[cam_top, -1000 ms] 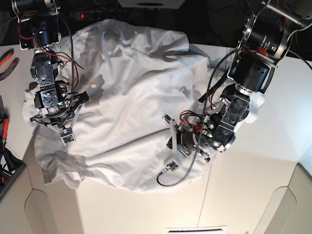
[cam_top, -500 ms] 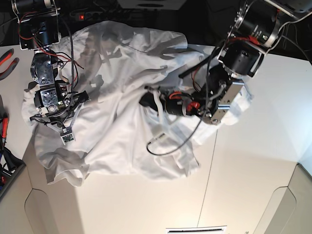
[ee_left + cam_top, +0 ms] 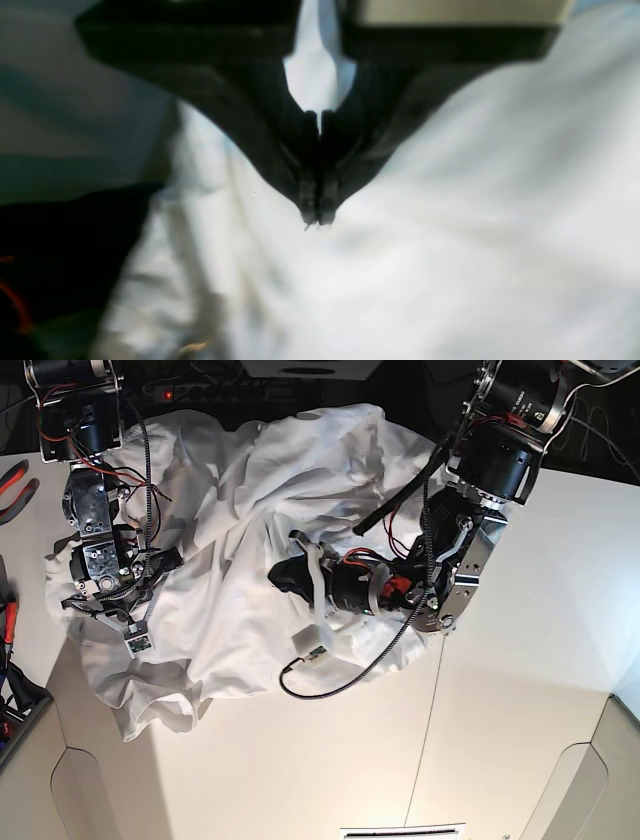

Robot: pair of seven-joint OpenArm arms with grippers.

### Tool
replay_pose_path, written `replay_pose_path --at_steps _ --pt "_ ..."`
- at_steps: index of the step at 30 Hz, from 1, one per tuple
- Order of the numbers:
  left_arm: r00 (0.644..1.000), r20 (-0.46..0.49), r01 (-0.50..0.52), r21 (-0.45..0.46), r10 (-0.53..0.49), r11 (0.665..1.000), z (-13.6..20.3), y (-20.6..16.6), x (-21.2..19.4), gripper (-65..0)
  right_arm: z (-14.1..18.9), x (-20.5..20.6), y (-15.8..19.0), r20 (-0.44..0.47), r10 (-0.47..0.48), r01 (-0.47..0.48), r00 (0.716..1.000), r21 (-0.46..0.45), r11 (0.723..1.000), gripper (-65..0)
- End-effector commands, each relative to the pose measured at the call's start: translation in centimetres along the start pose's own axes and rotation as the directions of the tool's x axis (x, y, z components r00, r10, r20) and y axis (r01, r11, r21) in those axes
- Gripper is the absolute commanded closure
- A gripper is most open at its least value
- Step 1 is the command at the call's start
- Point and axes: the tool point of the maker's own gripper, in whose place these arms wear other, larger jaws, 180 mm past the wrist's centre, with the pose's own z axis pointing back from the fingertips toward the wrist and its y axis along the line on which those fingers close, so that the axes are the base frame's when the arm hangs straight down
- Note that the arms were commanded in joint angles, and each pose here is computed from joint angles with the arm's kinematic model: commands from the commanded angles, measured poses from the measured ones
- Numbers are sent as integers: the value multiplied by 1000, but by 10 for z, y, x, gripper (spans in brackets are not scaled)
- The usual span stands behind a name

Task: Layout the t-shirt on the table in an organized manner, then fold the t-shirt properly
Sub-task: 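Drag the grasped fabric with the left gripper away from the right gripper, then regrasp the shirt edge with the left gripper and pull it outward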

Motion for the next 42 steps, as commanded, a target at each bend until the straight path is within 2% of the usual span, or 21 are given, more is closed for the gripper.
replay_pose_path --at_steps 1,5,9,12,17,23,28,31,36,40,42 --pt "999 35 30 24 -30 999 10 9 14 0 -3 -20 18 -71 9 -3 997 74 997 0" --pt "997 -48 59 145 -53 988 33 47 -9 0 -3 -20 11 -74 -31 33 997 33 999 0" --pt "989 -146 48 317 -2 947 65 94 -39 0 -3 -20 4 -77 -24 24 997 -5 1000 0" --pt "985 -170 34 370 31 928 83 112 -54 0 -3 -19 4 -75 -24 24 997 -7 1000 0" --pt "981 -194 58 429 29 901 102 130 -74 0 -2 -12 -2 -63 -43 41 997 -24 999 0" --pt "969 -238 107 644 66 757 133 170 -83 0 1 3 -18 -31 -100 97 995 -87 992 0" --pt "953 -294 177 735 73 654 154 189 -87 0 8 26 -43 17 -134 135 991 -169 976 0" --pt "948 -309 203 779 81 593 166 198 -87 0 13 43 -56 56 -162 170 985 -189 967 0" --pt "949 -309 218 788 64 576 170 201 -82 0 23 81 -71 158 -169 198 973 -193 961 0" --pt "952 -300 216 791 55 572 171 202 -78 0 32 107 -76 222 -199 236 954 -157 959 0" --pt "959 -277 197 808 63 556 177 206 -74 0 36 119 -79 252 -208 250 945 -146 957 0"
